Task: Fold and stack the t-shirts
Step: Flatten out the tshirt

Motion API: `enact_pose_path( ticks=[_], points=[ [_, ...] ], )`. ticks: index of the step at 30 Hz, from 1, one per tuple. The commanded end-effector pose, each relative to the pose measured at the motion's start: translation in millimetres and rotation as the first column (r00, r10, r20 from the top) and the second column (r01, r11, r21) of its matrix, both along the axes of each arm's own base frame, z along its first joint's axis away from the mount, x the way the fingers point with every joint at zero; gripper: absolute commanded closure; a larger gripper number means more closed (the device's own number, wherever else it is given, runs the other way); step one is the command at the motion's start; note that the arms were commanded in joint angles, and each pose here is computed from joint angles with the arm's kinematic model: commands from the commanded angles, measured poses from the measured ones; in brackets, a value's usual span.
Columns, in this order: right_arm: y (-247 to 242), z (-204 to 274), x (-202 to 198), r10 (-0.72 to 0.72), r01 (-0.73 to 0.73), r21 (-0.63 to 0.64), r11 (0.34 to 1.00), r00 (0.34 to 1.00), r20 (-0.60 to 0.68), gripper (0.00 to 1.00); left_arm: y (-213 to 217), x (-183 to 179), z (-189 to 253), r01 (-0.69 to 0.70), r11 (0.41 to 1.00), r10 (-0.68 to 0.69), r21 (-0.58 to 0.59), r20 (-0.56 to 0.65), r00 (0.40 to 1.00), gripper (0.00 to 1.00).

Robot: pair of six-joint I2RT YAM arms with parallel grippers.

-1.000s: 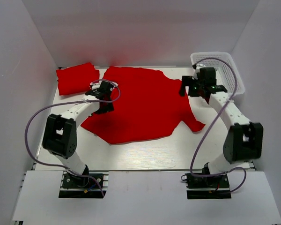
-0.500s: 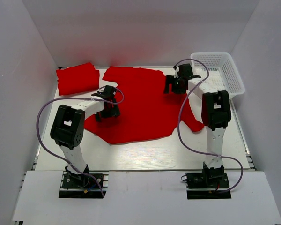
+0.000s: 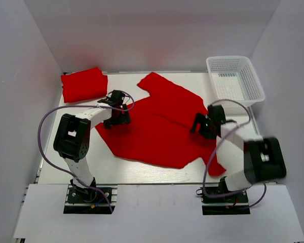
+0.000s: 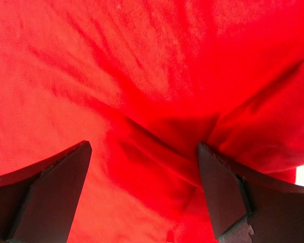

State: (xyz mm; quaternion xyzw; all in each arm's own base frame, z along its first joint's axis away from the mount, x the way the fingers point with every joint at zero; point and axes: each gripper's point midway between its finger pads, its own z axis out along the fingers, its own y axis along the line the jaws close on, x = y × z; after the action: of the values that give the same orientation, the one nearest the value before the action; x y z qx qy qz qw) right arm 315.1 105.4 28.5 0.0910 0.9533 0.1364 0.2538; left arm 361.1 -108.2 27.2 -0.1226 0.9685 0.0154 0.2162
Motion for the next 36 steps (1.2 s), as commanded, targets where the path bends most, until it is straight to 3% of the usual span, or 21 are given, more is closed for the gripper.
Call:
enact_pose_path(
  ticks=[1,2,3,4,6,11,13,14,15,16,18,19,20,21,22,27,31,36],
  points=[
    [1,-17,-97,-0.115,0.134,0.097,0.986,0.976,-0.185,0.1,-9,22,41,0.047,0.998,-0.041,-0.045,0.123,0.992,0.01],
    [2,-19,-111,-0.109,0.132,0.112,0.985,0.975,-0.195,0.1,-11,26,48,0.048,0.998,-0.041,-0.051,0.143,0.989,0.01],
    [4,15,-105,-0.09,0.097,0.161,0.982,0.995,-0.051,0.1,-11,26,48,0.048,0.998,-0.041,-0.051,0.143,0.989,0.01],
    [2,23,-108,-0.078,0.079,0.142,0.987,0.997,-0.017,0.1,-9,27,52,0.051,0.998,-0.044,-0.04,0.154,0.987,0.01],
    [5,72,-90,-0.037,0.008,0.159,0.987,0.984,0.177,0.1,-8,25,61,0.052,0.998,-0.043,-0.044,0.168,0.985,0.01],
    [26,114,-35,0.1,-0.139,0.102,0.985,0.942,0.321,0.1,4,17,75,0.004,1.0,0.001,-0.024,0.213,0.977,0.01],
    [39,88,-16,0.169,-0.194,0.077,0.978,0.952,0.254,0.1,12,11,76,-0.054,0.998,0.055,-0.007,0.202,0.978,0.01],
    [48,109,8,0.176,-0.212,0.08,0.974,0.93,0.323,0.1,22,9,75,-0.091,0.996,0.086,0.016,0.197,0.977,0.01],
    [51,98,24,0.2,-0.225,0.05,0.973,0.93,0.307,0.1,27,12,76,-0.105,0.994,0.099,0.02,0.189,0.977,0.01],
    [61,139,55,0.201,-0.24,0.047,0.97,0.893,0.404,0.1,35,7,73,-0.134,0.99,0.127,0.034,0.168,0.978,0.01],
    [65,109,81,0.253,-0.263,-0.017,0.965,0.905,0.342,0.1,55,7,61,-0.22,0.974,0.211,0.056,0.138,0.968,0.01],
    [75,147,109,0.257,-0.271,-0.027,0.962,0.87,0.42,0.1,62,8,57,-0.252,0.966,0.243,0.053,0.132,0.961,0.01],
    [78,108,122,0.302,-0.3,-0.058,0.952,0.892,0.337,0.1,65,9,57,-0.27,0.962,0.264,0.032,0.125,0.956,0.01],
    [80,106,131,0.312,-0.308,-0.067,0.949,0.89,0.331,0.1,75,10,50,-0.295,0.955,0.291,0.018,0.114,0.95,0.01],
    [88,136,153,0.314,-0.31,-0.075,0.948,0.869,0.383,0.1,78,11,43,-0.303,0.953,0.301,0.009,0.101,0.948,0.01],
    [106,78,195,0.393,-0.385,-0.086,0.919,0.877,0.277,0.1,97,32,38,-0.367,0.929,0.369,-0.04,0.136,0.919,0.01],
    [110,47,199,0.38,-0.38,-0.044,0.924,0.898,0.223,0.1,82,49,42,-0.28,0.954,0.294,-0.104,0.167,0.941,0.01],
    [100,22,172,0.338,-0.338,-0.023,0.941,0.931,0.142,0.1,81,47,46,-0.26,0.958,0.28,-0.12,0.197,0.94,0.01]
  ],
)
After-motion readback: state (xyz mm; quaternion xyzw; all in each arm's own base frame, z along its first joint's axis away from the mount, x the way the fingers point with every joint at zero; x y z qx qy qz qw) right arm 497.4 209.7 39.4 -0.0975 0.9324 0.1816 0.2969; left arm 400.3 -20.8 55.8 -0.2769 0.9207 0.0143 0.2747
